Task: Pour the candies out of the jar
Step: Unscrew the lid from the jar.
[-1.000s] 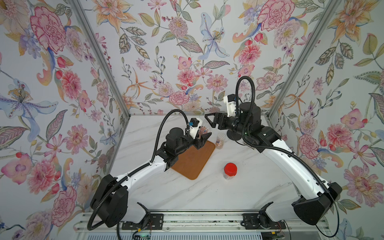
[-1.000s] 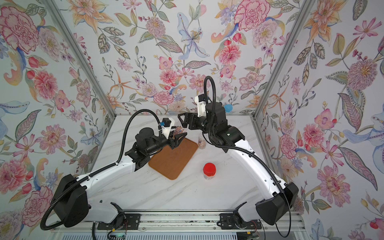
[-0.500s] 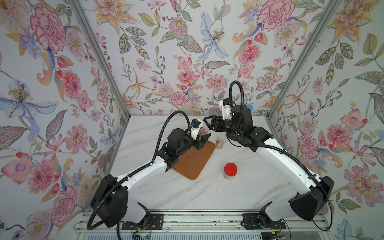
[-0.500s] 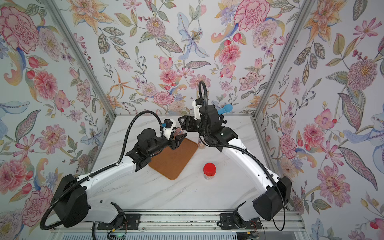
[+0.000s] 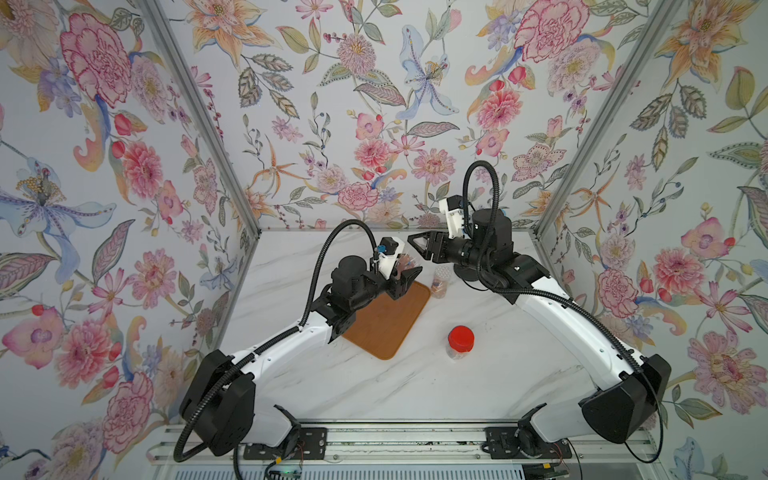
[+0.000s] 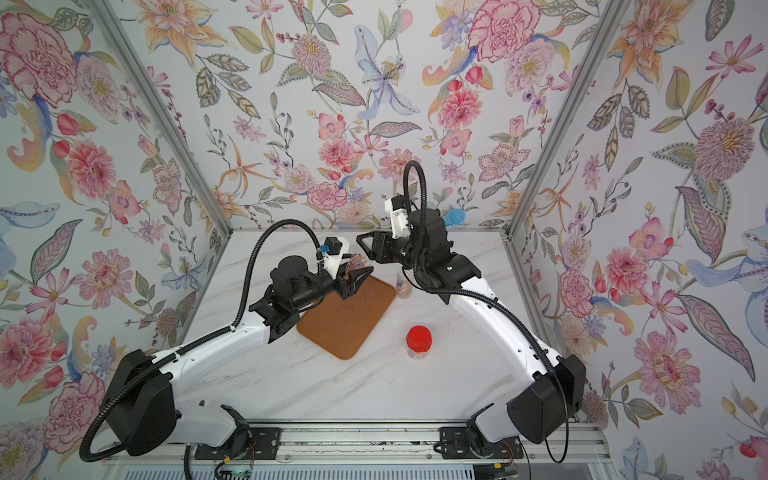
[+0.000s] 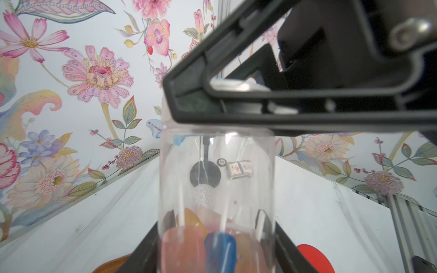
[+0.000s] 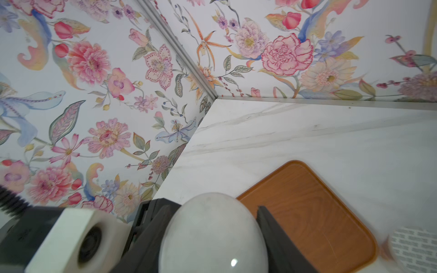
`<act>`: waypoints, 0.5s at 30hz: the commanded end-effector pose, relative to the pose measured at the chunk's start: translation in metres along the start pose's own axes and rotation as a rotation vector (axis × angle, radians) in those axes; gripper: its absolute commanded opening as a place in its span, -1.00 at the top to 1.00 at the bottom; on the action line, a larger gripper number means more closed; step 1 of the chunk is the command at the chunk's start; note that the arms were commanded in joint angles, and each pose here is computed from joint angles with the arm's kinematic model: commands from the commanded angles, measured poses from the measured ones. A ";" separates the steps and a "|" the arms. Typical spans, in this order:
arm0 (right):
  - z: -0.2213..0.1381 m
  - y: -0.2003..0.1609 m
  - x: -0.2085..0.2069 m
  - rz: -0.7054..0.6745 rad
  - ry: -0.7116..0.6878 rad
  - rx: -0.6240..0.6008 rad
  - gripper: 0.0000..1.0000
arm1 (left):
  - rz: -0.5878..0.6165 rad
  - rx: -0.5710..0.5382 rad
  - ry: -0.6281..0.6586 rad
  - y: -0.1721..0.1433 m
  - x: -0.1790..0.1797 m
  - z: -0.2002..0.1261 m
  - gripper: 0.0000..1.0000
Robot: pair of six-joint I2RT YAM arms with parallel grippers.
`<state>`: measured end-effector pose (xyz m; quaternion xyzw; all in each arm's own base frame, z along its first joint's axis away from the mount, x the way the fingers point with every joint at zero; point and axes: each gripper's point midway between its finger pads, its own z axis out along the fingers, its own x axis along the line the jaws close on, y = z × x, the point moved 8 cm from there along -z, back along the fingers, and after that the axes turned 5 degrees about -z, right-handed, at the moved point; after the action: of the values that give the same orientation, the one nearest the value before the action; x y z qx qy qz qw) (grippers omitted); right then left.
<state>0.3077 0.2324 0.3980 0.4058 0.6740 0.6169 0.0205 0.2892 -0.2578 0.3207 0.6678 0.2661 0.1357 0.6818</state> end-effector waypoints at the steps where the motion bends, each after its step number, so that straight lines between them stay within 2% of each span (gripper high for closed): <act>1: -0.026 0.014 0.042 -0.175 0.390 -0.015 0.28 | 0.008 -0.142 -0.358 0.037 -0.035 -0.010 1.00; 3: -0.036 0.013 0.045 -0.201 0.453 0.006 0.33 | -0.006 -0.138 -0.420 0.040 -0.038 -0.008 1.00; 5: -0.043 0.012 0.043 -0.199 0.474 0.018 0.35 | -0.007 -0.136 -0.430 0.040 -0.039 -0.007 1.00; 12: -0.045 0.011 0.039 -0.179 0.429 0.016 0.29 | -0.002 -0.102 -0.387 0.035 -0.035 -0.006 1.00; 13: -0.045 0.012 0.038 -0.174 0.412 0.008 0.21 | -0.002 -0.099 -0.382 0.035 -0.035 -0.006 1.00; 15: -0.045 0.018 0.033 -0.147 0.338 -0.022 -0.32 | 0.000 -0.093 -0.371 0.034 -0.035 -0.005 1.00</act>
<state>0.2818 0.2087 0.4288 0.2579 0.6963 0.6695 -0.0208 0.2718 -0.2627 0.3491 0.6462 0.1727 0.0311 0.7428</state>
